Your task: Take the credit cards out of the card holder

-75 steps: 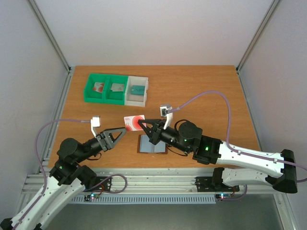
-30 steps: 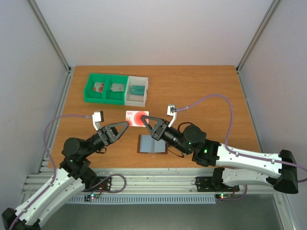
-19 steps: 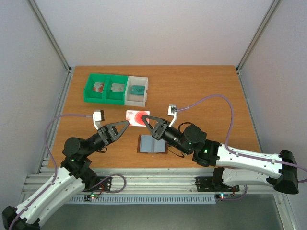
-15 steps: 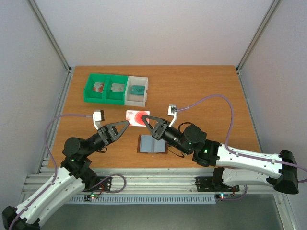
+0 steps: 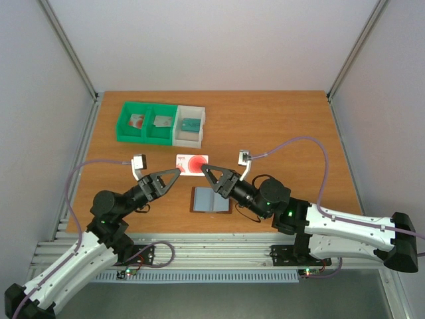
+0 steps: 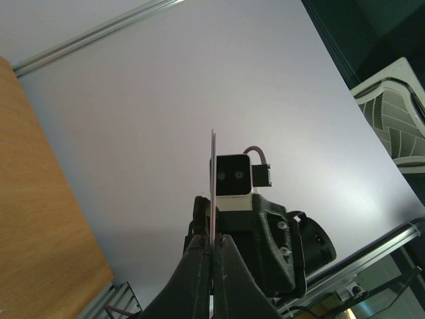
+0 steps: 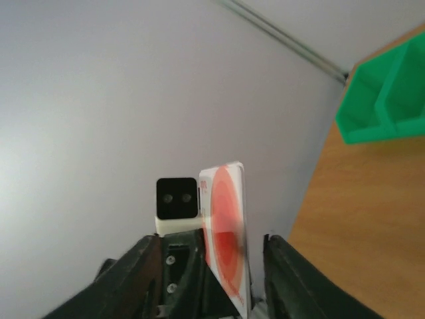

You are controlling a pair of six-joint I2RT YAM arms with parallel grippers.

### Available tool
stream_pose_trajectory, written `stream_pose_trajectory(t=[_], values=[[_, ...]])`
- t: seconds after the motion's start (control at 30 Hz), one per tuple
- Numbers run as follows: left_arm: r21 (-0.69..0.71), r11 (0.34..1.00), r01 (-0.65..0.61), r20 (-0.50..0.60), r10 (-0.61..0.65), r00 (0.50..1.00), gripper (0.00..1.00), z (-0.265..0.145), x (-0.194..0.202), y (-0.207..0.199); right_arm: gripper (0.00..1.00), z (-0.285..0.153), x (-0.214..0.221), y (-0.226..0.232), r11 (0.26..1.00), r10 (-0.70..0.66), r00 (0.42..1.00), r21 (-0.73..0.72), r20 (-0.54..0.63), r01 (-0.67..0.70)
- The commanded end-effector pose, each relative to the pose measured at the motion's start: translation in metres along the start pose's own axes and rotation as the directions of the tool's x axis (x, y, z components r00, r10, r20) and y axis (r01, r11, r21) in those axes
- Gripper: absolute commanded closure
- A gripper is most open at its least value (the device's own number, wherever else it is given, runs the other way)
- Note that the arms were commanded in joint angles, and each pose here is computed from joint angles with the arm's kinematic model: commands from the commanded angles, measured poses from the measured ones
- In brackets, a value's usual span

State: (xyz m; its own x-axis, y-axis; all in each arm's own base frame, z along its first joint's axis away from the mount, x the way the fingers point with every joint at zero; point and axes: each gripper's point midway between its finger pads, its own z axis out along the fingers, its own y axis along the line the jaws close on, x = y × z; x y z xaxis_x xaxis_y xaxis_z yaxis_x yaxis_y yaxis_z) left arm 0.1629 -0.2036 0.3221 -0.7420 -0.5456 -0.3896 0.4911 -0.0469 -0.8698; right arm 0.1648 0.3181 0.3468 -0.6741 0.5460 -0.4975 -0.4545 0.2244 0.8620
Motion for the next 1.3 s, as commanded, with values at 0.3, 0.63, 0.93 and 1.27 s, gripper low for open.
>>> stream_pose_trajectory(t=[0.3,0.63,0.93,1.27], values=[[-0.141,0.985,-0.100,-0.041,0.095,0.995,1.00,0.027,-0.015,0.015,0.01,-0.054,-0.008,-0.028,0.982,-0.162,0.986,0.093,-0.036,0.165],[-0.323,0.936,-0.140,-0.076,0.122,0.990,1.00,0.033,-0.073,0.061,0.02,-0.082,0.006,-0.038,0.954,-0.265,0.948,0.095,-0.178,0.285],[-0.434,0.900,-0.040,0.046,0.066,0.997,1.00,-0.001,-0.178,0.099,0.02,-0.092,0.005,-0.034,0.920,-0.348,0.905,0.096,-0.243,0.380],[-0.643,0.766,0.013,0.078,0.049,0.996,1.00,-0.049,-0.271,0.136,0.01,-0.094,0.003,-0.045,0.866,-0.437,0.859,0.132,-0.268,0.482]])
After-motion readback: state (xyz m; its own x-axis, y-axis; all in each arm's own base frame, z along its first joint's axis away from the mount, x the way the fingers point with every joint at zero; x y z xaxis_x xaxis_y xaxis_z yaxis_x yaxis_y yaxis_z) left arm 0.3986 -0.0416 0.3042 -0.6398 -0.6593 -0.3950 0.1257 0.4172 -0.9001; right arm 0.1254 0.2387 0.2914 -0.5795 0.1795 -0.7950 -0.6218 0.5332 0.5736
